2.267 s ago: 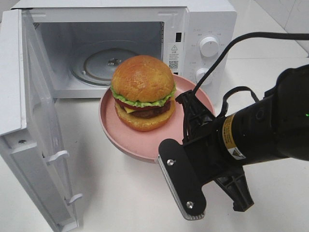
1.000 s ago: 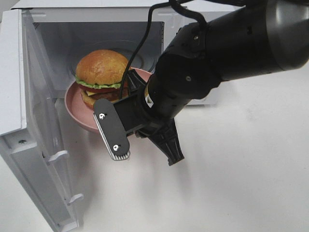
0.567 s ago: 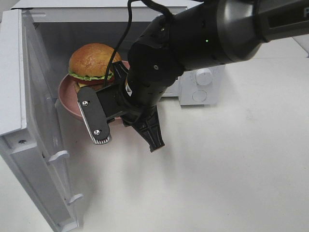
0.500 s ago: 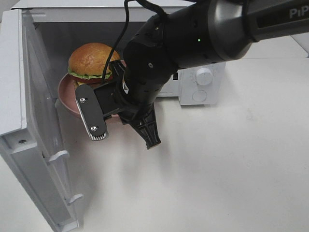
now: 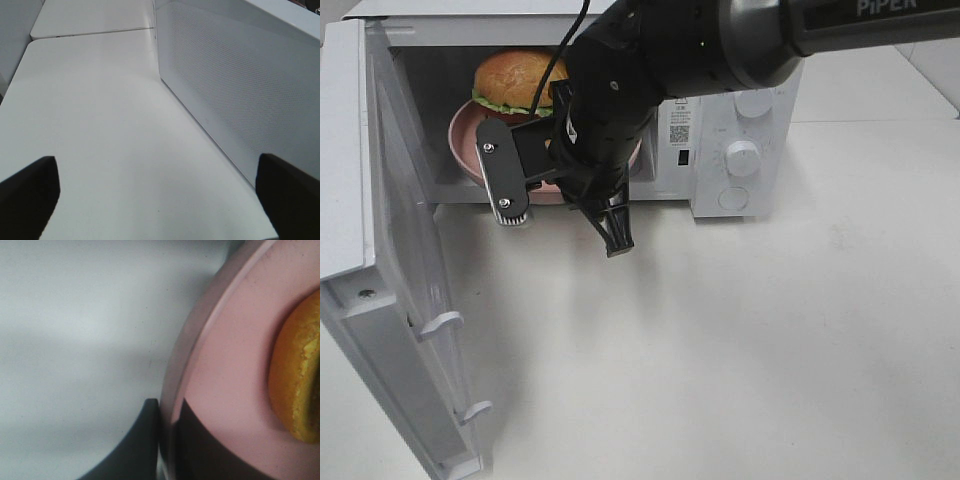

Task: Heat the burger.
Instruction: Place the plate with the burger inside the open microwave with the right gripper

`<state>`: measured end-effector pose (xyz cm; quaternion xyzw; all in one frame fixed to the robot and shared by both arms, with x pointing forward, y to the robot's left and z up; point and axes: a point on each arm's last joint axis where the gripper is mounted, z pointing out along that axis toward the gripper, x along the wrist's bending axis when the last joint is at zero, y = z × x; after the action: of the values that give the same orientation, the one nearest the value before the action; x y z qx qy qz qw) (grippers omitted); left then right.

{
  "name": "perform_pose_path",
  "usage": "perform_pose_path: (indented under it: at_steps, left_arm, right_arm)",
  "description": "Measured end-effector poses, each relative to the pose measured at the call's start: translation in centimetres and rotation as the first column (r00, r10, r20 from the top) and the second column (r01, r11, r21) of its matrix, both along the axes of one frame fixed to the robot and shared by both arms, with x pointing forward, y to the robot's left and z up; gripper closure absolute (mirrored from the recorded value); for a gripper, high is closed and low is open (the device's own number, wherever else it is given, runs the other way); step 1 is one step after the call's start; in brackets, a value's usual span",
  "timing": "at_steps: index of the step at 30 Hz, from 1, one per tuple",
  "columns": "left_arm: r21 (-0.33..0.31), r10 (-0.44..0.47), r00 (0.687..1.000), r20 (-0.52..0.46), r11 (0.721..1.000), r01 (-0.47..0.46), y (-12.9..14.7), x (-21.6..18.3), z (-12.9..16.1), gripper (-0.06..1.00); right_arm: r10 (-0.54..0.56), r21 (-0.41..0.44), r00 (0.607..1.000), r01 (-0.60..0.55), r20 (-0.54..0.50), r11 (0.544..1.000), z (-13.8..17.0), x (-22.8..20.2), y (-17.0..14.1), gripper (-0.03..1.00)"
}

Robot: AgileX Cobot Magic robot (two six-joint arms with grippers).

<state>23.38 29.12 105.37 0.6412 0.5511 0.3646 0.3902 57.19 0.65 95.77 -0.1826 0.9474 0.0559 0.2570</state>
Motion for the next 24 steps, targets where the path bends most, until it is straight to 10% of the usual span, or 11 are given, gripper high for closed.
perform_pose_path:
  at_steps: [24]
  left_arm:
    - [0.0,0.0,1.0,0.0,1.0,0.0,0.0,0.0,0.0,-0.05]
  right_arm:
    - [-0.096,0.038,0.995,0.095,0.014,0.995,-1.7,6.3,1.7,0.92]
